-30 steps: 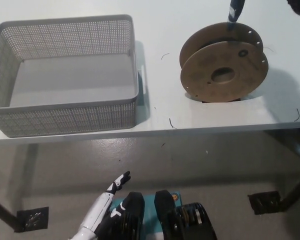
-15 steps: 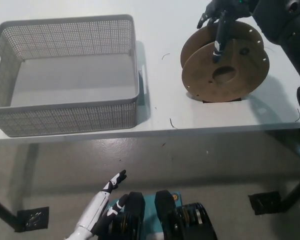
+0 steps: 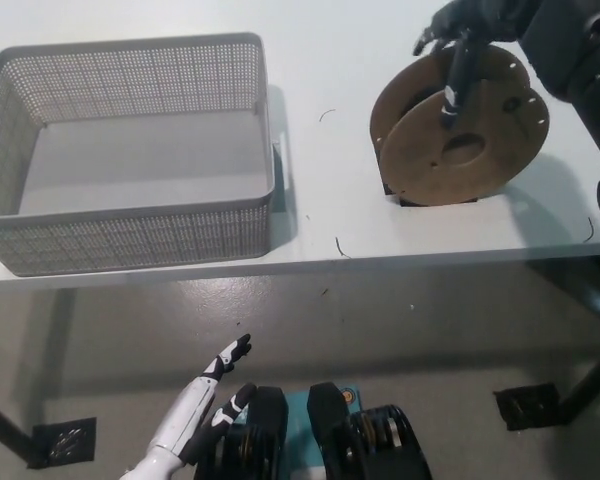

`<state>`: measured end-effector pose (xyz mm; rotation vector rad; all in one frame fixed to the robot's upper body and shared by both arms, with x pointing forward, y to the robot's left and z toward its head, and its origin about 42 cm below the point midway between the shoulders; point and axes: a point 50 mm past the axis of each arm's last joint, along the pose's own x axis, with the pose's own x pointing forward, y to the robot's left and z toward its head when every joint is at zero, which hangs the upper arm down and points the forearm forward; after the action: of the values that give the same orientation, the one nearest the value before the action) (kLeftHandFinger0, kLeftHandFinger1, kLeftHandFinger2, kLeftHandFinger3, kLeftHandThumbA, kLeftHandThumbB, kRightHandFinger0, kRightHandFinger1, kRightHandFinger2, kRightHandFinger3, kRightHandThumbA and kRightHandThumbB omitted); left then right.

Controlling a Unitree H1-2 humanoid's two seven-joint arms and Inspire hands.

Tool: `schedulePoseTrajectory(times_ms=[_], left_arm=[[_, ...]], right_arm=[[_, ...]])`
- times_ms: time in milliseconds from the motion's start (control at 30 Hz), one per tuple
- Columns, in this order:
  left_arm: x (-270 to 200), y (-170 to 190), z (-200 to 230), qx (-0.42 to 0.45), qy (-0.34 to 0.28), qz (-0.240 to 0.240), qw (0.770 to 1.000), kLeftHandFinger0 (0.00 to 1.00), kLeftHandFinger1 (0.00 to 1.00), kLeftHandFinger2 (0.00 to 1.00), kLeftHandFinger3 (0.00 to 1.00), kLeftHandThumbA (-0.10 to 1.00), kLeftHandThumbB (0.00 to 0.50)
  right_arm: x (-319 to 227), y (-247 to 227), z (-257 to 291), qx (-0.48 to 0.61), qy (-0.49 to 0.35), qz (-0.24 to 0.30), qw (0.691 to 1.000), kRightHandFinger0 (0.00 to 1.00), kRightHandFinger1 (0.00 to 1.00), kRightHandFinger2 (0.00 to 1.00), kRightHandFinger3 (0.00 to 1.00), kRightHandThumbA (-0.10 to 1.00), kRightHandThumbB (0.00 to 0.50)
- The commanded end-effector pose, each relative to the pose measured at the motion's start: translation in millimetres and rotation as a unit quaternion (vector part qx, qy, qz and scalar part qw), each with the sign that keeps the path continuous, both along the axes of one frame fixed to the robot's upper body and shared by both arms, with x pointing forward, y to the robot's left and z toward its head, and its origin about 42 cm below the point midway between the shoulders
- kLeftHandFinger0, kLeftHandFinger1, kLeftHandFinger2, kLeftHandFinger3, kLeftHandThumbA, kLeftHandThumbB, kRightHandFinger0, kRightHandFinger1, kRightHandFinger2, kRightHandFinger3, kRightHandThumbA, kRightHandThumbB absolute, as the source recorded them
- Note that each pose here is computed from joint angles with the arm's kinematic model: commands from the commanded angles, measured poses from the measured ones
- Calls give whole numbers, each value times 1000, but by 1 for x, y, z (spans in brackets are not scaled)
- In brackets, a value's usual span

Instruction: Use the right hand to pick up a 3d printing filament and place it into a container on the left side

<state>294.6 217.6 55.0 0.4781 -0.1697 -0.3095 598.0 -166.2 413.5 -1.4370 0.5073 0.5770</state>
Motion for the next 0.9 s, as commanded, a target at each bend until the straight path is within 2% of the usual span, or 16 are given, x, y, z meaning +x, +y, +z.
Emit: schedulePoseTrajectory(times_ms=[0, 67, 100, 133, 167, 200, 233, 267, 300, 367, 433, 500, 600, 700, 833, 867], left_arm=[[5, 3, 12, -1, -22, -6, 1000, 1000, 1000, 1000, 1000, 1000, 205], [8, 4, 14, 0, -23, -7, 1000, 1000, 1000, 1000, 1000, 1000, 204], [8, 4, 13, 0, -22, -7, 1000, 1000, 1000, 1000, 1000, 1000, 207], [9, 4, 14, -1, -22, -7, 1000, 1000, 1000, 1000, 1000, 1000, 213], [10, 4, 14, -2, -22, -7, 1000, 1000, 1000, 1000, 1000, 1000, 213], [10, 4, 14, -6, -22, -7, 1000, 1000, 1000, 1000, 1000, 1000, 228], [10, 4, 13, -6, -23, -7, 1000, 1000, 1000, 1000, 1000, 1000, 231], [10, 4, 13, -5, -23, -8, 1000, 1000, 1000, 1000, 1000, 1000, 228], [10, 4, 12, -5, -23, -9, 1000, 1000, 1000, 1000, 1000, 1000, 227], [10, 4, 13, -2, -24, -8, 1000, 1000, 1000, 1000, 1000, 1000, 227], [10, 4, 12, -3, -23, -8, 1000, 1000, 1000, 1000, 1000, 1000, 225], [10, 3, 13, -3, -22, -9, 1000, 1000, 1000, 1000, 1000, 1000, 224], [9, 3, 13, -3, -23, -9, 1000, 1000, 1000, 1000, 1000, 1000, 227], [10, 3, 14, -5, -23, -11, 1000, 1000, 1000, 1000, 1000, 1000, 233], [12, 3, 14, -1, -23, -9, 1000, 1000, 1000, 1000, 1000, 1000, 245], [11, 3, 14, -3, -24, -10, 1000, 1000, 1000, 1000, 1000, 1000, 241]], right_arm=[[0, -10, -38, -20, -8, -22, 1000, 922, 977, 1000, 1000, 709, 290], [2, -12, -35, -43, -33, -8, 999, 968, 1000, 1000, 1000, 563, 311], [2, -13, -36, -62, -41, 4, 997, 674, 764, 930, 1000, 451, 316], [3, -13, -35, -64, -44, 9, 997, 336, 469, 691, 1000, 329, 311], [3, -14, -34, -66, -48, 14, 997, 298, 452, 659, 1000, 313, 310], [3, -17, -34, -64, -50, 17, 997, 23, 67, 285, 821, 175, 290], [3, -19, -35, -67, -50, 20, 996, 1, 9, 117, 578, 114, 211], [3, -21, -36, -72, -50, 25, 996, 0, 36, 225, 327, 11, 149], [3, -22, -37, -77, -51, 30, 995, 0, 80, 315, 255, -46, 132], [4, -25, -37, -78, -55, 30, 995, 42, 441, 784, 294, -100, 158], [4, -28, -37, -68, -63, 23, 995, 144, 595, 1000, 266, -100, 159], [5, -32, -36, -53, -86, 25, 995, 169, 555, 965, 272, -100, 81], [6, -38, -32, 10, -100, 0, 995, 162, 527, 924, 516, -100, 118], [8, -47, -23, 120, -116, -52, 985, 80, 386, 651, 968, -100, 161], [9, -62, -12, 236, -153, -112, 953, 15, 188, 387, 814, -67, 189], [9, -65, -10, 275, -154, -127, 940, 9, 242, 519, 624, -77, 190]])
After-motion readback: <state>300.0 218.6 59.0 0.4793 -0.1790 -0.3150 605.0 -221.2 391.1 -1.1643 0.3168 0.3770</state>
